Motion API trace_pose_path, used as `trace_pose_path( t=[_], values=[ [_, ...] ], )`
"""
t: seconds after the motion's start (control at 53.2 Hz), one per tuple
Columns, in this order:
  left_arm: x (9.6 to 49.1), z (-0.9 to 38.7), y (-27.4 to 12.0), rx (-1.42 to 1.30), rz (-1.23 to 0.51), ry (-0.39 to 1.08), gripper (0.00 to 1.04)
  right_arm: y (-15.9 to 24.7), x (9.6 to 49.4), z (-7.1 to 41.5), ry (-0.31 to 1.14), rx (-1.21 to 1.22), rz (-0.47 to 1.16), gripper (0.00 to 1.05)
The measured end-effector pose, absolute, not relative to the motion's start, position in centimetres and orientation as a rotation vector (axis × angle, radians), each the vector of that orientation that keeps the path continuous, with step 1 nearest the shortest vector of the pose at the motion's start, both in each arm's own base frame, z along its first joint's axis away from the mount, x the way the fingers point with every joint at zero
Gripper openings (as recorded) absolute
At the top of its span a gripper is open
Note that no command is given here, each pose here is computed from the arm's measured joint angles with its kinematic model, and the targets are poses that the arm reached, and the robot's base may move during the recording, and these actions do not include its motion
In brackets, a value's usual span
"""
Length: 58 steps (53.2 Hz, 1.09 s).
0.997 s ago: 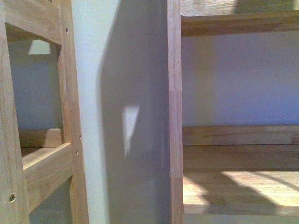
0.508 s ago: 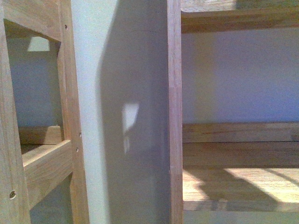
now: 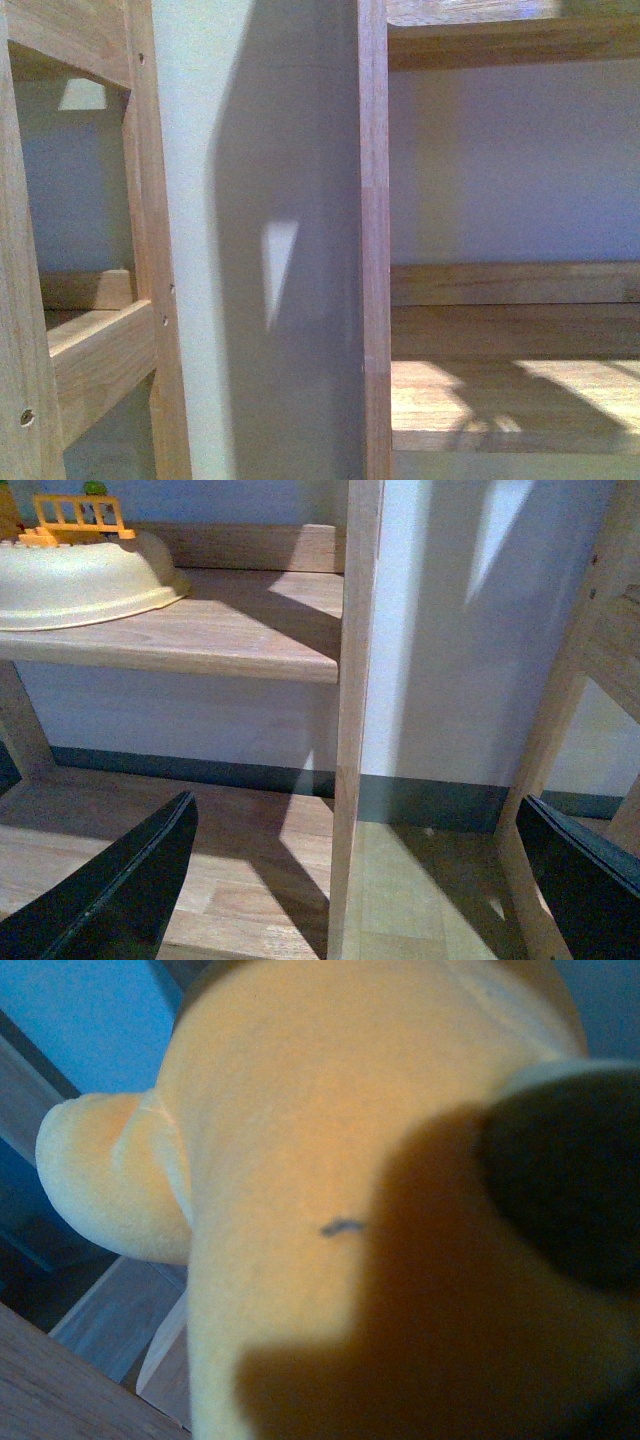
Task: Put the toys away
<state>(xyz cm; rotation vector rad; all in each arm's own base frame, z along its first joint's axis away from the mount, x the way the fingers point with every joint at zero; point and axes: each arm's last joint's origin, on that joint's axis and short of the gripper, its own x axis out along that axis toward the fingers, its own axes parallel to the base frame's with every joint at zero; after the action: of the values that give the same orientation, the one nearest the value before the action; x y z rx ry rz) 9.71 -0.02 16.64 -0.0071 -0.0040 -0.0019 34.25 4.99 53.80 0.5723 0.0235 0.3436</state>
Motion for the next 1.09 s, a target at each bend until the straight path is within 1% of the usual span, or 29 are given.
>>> trace_pose_path(
  t=[0.433,0.489,0.508,0.64,0.771,0.941,1.091],
  values=[
    [9.7,16.6,0.0,-0.007,-0.002,-0.004,0.99,4.0,34.9,53.1,0.04,0.591,0.326,0.21],
    [9.7,16.6,0.0,-0.007,-0.002,-0.004,0.99,3.8,35.0,53.1,0.034,0.591,0.326,0.27],
    [9.7,16.6,0.0,-0.007,-0.002,-0.004,0.99,3.8,35.0,53.0,0.03,0.591,0.324,0.31],
    [9.7,16.6,0.0,-0.007,-0.002,-0.004,0.99,3.6,35.3,52.9,0.01,0.584,0.322,0.48],
    [9.7,16.6,0.0,-0.007,-0.002,-0.004,0.99,3.5,35.4,52.7,-0.038,0.53,0.313,0.73],
    [9.7,16.6,0.0,-0.007,-0.002,-0.004,0.99,3.5,34.8,53.2,-0.063,0.486,0.319,1.05],
    [9.7,16.6,0.0,-0.007,-0.002,-0.004,0.99,3.3,34.3,53.6,-0.073,0.478,0.329,1.04]
  ],
)
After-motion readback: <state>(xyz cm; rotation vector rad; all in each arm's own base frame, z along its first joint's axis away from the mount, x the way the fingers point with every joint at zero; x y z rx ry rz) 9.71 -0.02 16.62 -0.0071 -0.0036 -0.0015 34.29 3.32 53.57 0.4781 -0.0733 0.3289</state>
